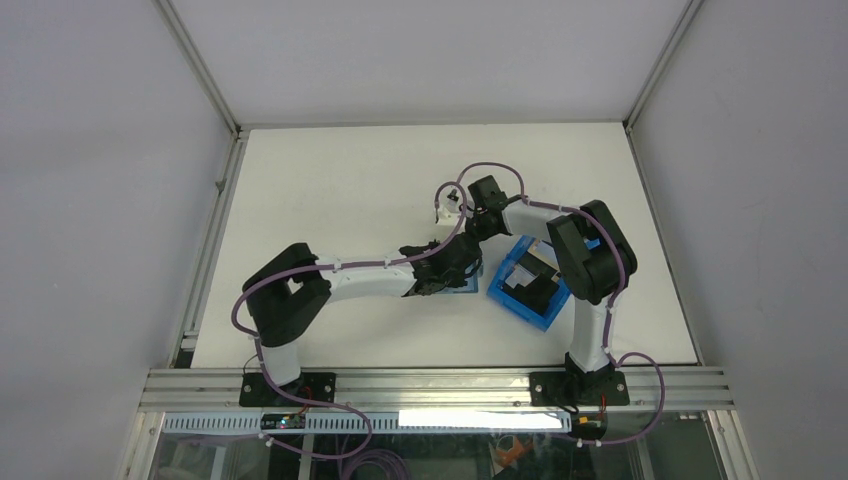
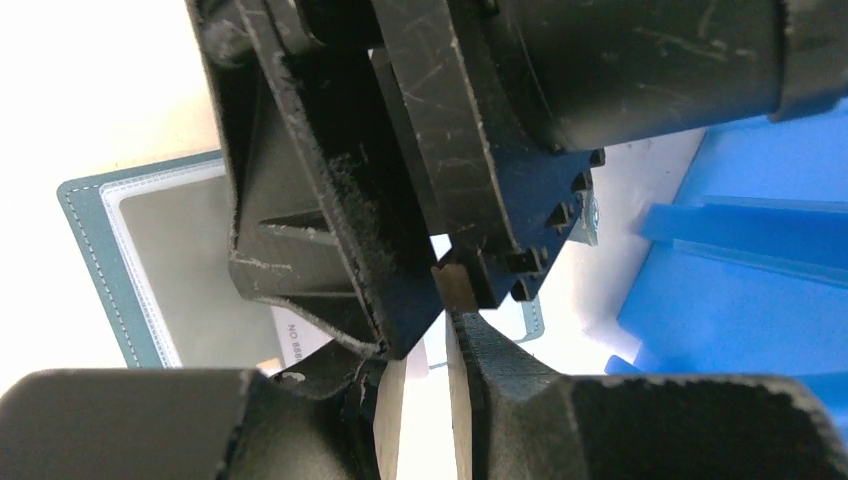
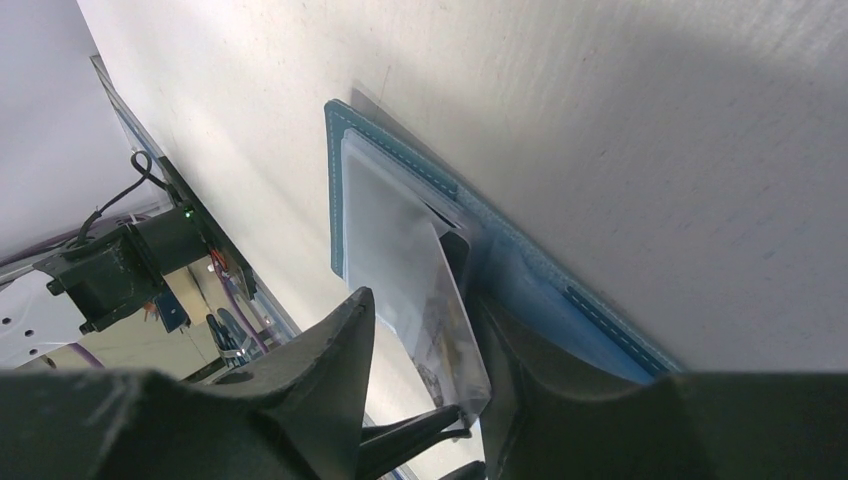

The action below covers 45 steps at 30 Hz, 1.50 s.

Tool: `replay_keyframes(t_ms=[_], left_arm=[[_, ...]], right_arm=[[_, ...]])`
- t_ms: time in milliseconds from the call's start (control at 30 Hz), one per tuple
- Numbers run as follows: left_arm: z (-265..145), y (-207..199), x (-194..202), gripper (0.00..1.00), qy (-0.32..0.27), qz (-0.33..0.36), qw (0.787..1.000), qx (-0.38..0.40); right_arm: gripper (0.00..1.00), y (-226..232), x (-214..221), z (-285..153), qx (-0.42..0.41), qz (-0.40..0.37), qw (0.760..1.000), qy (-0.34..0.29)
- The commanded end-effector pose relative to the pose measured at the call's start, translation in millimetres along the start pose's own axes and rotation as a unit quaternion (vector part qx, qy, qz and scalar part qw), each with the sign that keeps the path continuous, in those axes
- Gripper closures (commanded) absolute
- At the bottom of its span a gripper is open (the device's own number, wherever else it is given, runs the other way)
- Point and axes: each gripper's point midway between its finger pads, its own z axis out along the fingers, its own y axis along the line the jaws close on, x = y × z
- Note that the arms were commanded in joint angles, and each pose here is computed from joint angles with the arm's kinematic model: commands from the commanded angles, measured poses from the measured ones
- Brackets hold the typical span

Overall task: Put the credit cards into the card holder
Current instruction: Insert the credit card into the card holder.

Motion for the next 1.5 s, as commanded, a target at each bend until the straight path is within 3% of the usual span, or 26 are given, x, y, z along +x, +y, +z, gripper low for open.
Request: replay_keyframes(t_ms=[0, 233, 533, 800, 1100, 1467], left_arm=[[2.3, -3.3, -9.5, 0.78, -0.011, -0.017, 1.000, -0.016], [3.4, 3.9, -9.1, 0.78, -0.005, -0.027, 0.999, -0.027], [-8.6, -33.5, -21.9, 0.74, -0.005, -0.006, 0.997, 0.071], [-7.8, -47.0, -16.7, 0.73, 0.006, 0.009, 0.994, 0.111], [6.3, -19.3, -6.7, 0.70, 0.019, -0.012, 0.998, 0.051], [15.3, 15.7, 5.0, 0.72, 0.046, -0.047, 0.997, -0.046]], right_arm=[[0.55, -34.3, 6.8, 5.7, 0.072, 0.003, 0.997, 0.007], [0.51, -31.8, 3.4, 0.8, 0.076, -0.009, 0.997, 0.001], [0.49, -31.1, 3.9, 2.0, 0.073, -0.007, 0.997, 0.003], [0.49, -29.8, 3.9, 0.9, 0.071, -0.010, 0.997, 0.003], [0.48, -32.5, 3.1, 0.9, 0.077, -0.005, 0.997, 0.004], [0.46, -38.7, 0.9, -3.7, 0.103, -0.014, 0.995, -0.003]])
